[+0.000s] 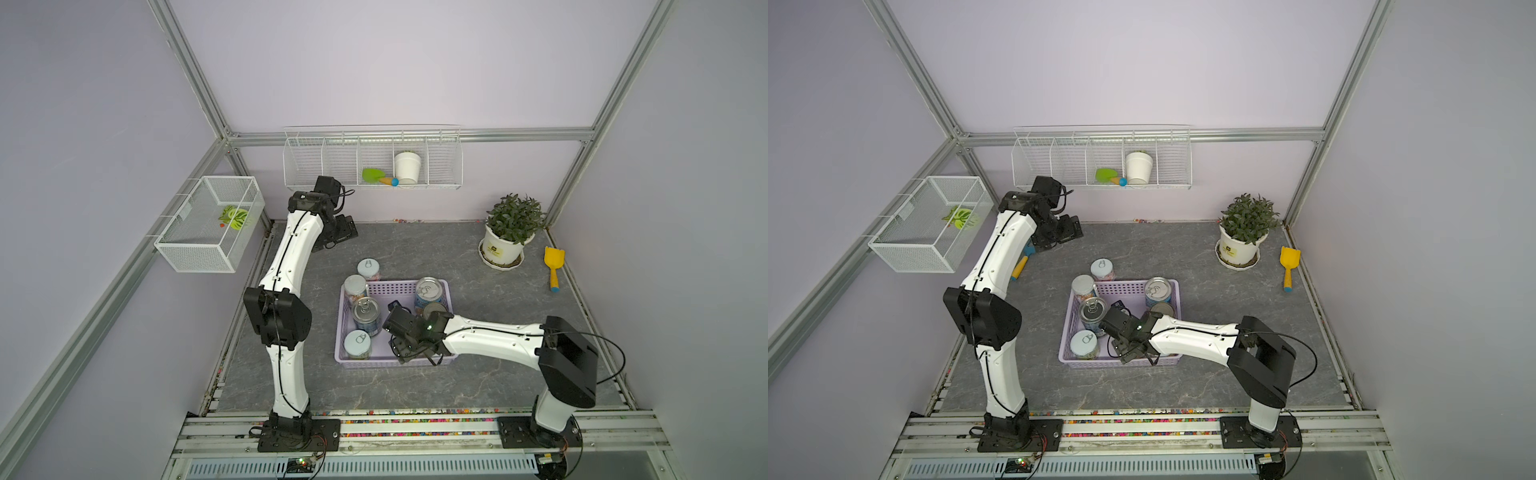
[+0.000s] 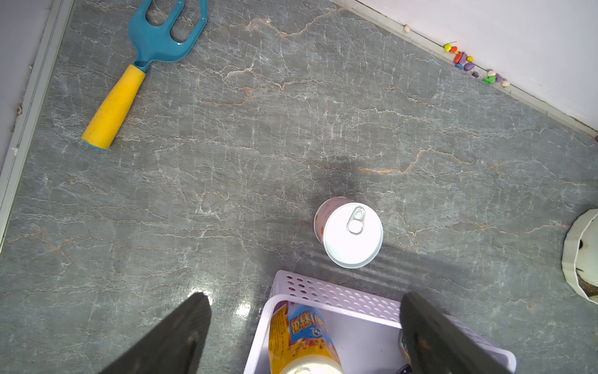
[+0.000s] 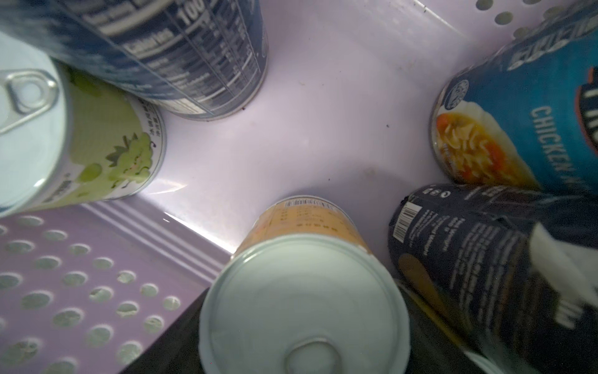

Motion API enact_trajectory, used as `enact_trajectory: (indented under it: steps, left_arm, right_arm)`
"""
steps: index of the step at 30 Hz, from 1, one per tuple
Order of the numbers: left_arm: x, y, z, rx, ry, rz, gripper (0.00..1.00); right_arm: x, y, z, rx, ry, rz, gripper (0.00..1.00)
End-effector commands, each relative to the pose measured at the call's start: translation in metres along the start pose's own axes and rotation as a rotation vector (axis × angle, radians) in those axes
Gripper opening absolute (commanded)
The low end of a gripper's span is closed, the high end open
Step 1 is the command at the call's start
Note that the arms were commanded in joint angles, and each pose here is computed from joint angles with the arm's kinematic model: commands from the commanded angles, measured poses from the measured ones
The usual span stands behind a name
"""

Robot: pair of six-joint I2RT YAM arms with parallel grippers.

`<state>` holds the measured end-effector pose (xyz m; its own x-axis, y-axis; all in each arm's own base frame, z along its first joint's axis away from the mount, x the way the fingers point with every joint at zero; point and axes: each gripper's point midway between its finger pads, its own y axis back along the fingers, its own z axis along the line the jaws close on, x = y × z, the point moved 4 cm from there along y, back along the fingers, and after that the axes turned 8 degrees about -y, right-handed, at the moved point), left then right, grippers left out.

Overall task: Put the canned food in the basket
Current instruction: Place the canned food in the basket.

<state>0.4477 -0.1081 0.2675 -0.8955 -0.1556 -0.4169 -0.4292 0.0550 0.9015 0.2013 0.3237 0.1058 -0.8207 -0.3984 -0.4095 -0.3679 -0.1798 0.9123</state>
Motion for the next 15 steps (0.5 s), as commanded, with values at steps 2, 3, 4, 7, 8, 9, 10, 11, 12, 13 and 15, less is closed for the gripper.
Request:
enact_trajectory:
  steps: [2,3,4,7,8,9,10,11,12,13,15]
  left_arm:
    - [0.000,-0.001,0.003,0.004,-0.002,0.001,0.96]
    - [0.001,-0.002,0.002,0.005,-0.003,0.004,0.96]
    - [0.001,-0.003,0.002,0.006,-0.002,0.006,0.96]
    - [0.001,-0.003,0.002,0.008,-0.001,0.007,0.96]
    - [0.001,-0.002,0.002,0.009,0.000,0.006,0.96]
    - [0.001,-0.001,0.002,0.010,-0.001,0.003,0.96]
    - [0.000,-0.001,0.002,0.009,0.000,0.002,0.96]
    - [0.000,-0.001,0.002,0.009,-0.001,0.001,0.96]
    - [0.000,-0.001,0.002,0.009,0.000,0.002,0.96]
    - [0.000,-0.001,0.002,0.009,-0.001,0.002,0.96]
    - [0.001,-0.003,0.001,0.014,-0.005,0.006,0.96]
  right_arm:
    - [0.023,-0.009,-0.013,0.068,0.030,0.094,0.79]
    - [0.023,-0.009,-0.014,0.067,0.028,0.091,0.81]
    - [0.022,-0.007,-0.013,0.064,0.027,0.087,0.83]
    - [0.018,-0.003,-0.012,0.055,0.024,0.074,0.90]
    - [0.017,-0.002,-0.011,0.051,0.022,0.070,0.90]
    - [0.016,-0.001,-0.011,0.049,0.024,0.069,0.91]
    - [0.015,-0.001,-0.010,0.042,0.024,0.069,0.92]
    - [0.015,0.000,-0.009,0.042,0.023,0.070,0.92]
    - [0.014,0.000,-0.009,0.042,0.024,0.069,0.92]
    - [0.013,0.001,-0.009,0.042,0.023,0.067,0.92]
    - [0.010,0.006,-0.008,0.034,0.018,0.055,0.92]
